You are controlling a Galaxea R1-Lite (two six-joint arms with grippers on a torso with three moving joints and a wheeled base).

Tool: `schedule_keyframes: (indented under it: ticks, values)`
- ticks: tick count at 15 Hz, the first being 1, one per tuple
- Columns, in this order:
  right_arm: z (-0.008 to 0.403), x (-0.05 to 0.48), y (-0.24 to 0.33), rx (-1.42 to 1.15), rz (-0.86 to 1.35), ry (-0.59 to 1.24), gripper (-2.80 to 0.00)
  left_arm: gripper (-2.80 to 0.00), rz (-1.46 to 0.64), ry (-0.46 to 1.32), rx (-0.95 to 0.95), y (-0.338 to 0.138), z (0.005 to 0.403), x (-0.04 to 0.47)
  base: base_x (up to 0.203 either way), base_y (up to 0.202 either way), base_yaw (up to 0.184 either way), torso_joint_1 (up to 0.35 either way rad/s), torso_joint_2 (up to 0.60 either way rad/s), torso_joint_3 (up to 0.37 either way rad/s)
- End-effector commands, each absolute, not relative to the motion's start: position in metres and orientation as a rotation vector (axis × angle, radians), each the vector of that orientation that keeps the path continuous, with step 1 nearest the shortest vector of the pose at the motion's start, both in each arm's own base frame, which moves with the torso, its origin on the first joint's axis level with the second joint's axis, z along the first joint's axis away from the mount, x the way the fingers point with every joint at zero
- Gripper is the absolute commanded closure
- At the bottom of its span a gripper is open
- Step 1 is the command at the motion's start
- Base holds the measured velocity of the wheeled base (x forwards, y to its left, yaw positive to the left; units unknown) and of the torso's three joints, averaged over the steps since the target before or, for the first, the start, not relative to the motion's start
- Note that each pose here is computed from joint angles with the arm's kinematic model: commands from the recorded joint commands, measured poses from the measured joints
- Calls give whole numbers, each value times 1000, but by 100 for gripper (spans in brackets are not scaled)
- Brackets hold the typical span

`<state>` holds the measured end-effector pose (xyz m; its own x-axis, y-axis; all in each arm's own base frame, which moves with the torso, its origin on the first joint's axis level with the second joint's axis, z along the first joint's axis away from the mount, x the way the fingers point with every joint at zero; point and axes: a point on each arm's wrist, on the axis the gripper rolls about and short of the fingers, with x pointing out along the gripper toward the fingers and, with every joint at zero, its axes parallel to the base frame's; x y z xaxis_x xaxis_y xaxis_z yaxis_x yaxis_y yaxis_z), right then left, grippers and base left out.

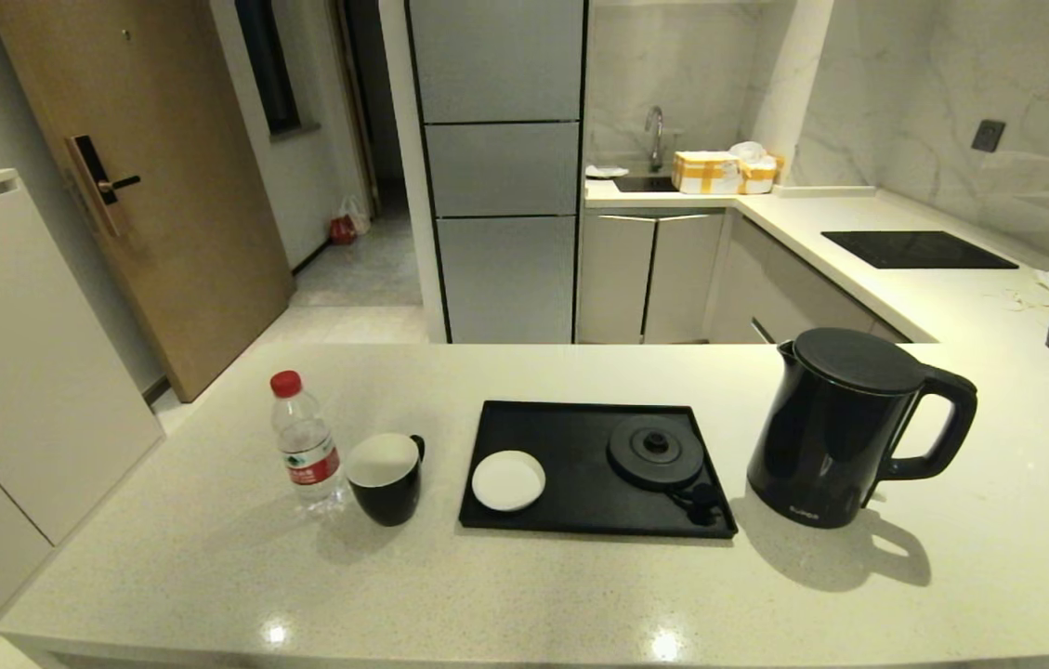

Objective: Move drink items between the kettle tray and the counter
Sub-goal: Return the kettle to its original position

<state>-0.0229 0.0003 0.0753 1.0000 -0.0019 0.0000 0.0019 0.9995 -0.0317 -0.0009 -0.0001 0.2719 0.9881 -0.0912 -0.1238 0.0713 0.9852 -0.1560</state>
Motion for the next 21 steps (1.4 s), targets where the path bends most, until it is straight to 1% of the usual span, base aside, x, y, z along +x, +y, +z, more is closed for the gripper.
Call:
schedule_keyframes:
  ticks: [1, 2, 4, 5, 6, 8, 10, 11, 12, 13, 14, 21]
  values:
    - [75, -23, 0, -32, 0, 3, 0, 0, -72, 41, -121, 4, 228, -67, 0, 0, 0, 0, 0, 0]
    - [75, -23, 0, -32, -2, 4, 0, 0, -75, 30, -100, 3, 199, -79, 0, 0, 0, 0, 0, 0]
    - [75, -23, 0, -32, 0, 3, 0, 0, -75, 113, -88, 0, 138, -64, 0, 0, 0, 0, 0, 0]
    - [75, -23, 0, -32, 0, 3, 0, 0, -76, 133, -91, 0, 118, -54, 0, 0, 0, 0, 0, 0]
    - [75, -23, 0, -32, 0, 3, 0, 0, -78, 117, -93, -1, 109, -49, 0, 0, 0, 0, 0, 0]
    - [75, -23, 0, -32, -3, 4, 0, 0, -75, 35, -91, -2, 105, -41, 0, 0, 0, 0, 0, 0]
    - [75, -23, 0, -32, -1, 3, 0, 0, -20, -42, -54, 0, 86, -26, 0, 0, 0, 0, 0, 0]
    - [75, -23, 0, -32, -1, 3, 0, 0, -2, -74, -31, 0, 84, -23, 0, 0, 0, 0, 0, 0]
    - [75, -23, 0, -32, 0, 3, 0, 0, 1, -62, -4, 0, 83, -24, 0, 0, 0, 0, 0, 0]
    - [75, -23, 0, -32, -1, 4, 0, 0, 2, 10, 18, 0, 77, -24, 0, 0, 0, 0, 0, 0]
    - [75, -23, 0, -32, -2, 3, 0, 0, 3, 24, 3, 0, 76, -24, 0, 0, 0, 0, 0, 0]
    - [75, -23, 0, -39, 1, 4, 0, 0, 3, 17, -5, 0, 76, -24, 0, 0, 0, 0, 0, 0]
